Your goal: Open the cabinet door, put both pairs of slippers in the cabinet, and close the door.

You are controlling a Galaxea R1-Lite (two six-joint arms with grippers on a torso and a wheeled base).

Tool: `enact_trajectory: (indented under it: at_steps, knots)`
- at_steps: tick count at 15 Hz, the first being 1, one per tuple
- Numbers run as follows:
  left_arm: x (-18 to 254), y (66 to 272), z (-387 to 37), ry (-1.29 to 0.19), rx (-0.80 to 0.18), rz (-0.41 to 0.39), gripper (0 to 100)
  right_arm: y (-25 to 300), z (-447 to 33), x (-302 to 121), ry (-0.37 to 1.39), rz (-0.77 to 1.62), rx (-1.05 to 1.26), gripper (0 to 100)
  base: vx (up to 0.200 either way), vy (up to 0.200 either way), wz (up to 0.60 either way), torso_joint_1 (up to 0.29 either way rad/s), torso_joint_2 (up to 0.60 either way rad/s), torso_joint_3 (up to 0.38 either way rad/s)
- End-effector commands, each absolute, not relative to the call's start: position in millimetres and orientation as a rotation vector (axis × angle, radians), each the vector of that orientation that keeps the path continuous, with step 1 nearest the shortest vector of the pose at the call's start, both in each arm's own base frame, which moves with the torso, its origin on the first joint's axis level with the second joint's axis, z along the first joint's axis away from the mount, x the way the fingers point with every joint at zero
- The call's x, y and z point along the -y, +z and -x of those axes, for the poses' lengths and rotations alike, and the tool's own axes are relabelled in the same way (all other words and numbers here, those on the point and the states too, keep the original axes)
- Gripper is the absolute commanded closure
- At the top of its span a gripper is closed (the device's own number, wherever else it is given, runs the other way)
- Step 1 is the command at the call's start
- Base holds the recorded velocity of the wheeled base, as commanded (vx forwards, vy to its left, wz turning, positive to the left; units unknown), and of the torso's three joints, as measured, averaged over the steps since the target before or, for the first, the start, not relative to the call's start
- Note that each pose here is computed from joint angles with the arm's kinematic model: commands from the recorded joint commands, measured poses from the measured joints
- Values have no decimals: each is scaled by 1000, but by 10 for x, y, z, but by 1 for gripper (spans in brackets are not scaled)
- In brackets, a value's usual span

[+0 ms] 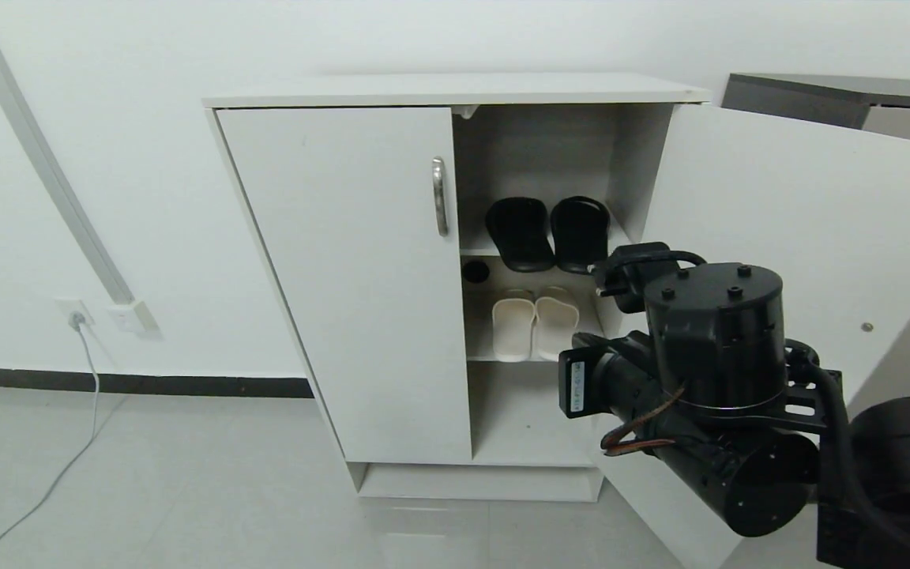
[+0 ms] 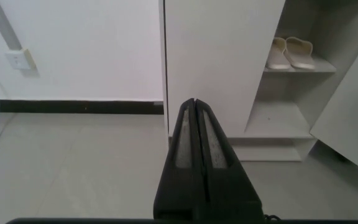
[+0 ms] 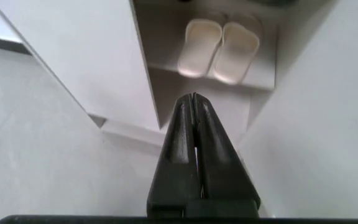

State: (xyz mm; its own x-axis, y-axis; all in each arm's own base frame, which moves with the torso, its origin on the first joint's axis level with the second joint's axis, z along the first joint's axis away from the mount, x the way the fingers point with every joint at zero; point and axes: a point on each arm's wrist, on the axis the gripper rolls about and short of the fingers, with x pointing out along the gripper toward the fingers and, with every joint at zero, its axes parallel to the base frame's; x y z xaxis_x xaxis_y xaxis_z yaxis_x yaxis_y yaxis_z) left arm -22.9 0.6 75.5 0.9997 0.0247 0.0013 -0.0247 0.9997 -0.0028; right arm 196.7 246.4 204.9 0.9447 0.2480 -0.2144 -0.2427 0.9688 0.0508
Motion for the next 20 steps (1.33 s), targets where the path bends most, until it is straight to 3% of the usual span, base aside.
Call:
enact_trajectory:
  at_steps: [1, 20]
  knots:
    - [-6, 755, 228, 25, 0, 3, 100, 1994, -1982, -2481, 249, -12, -233, 100, -200, 0, 0, -2, 12, 7]
    - [-6, 755, 228, 25, 0, 3, 100, 1888, -2021, -2459, 235, 27, -252, 100, 0, 0, 0, 0, 0, 0]
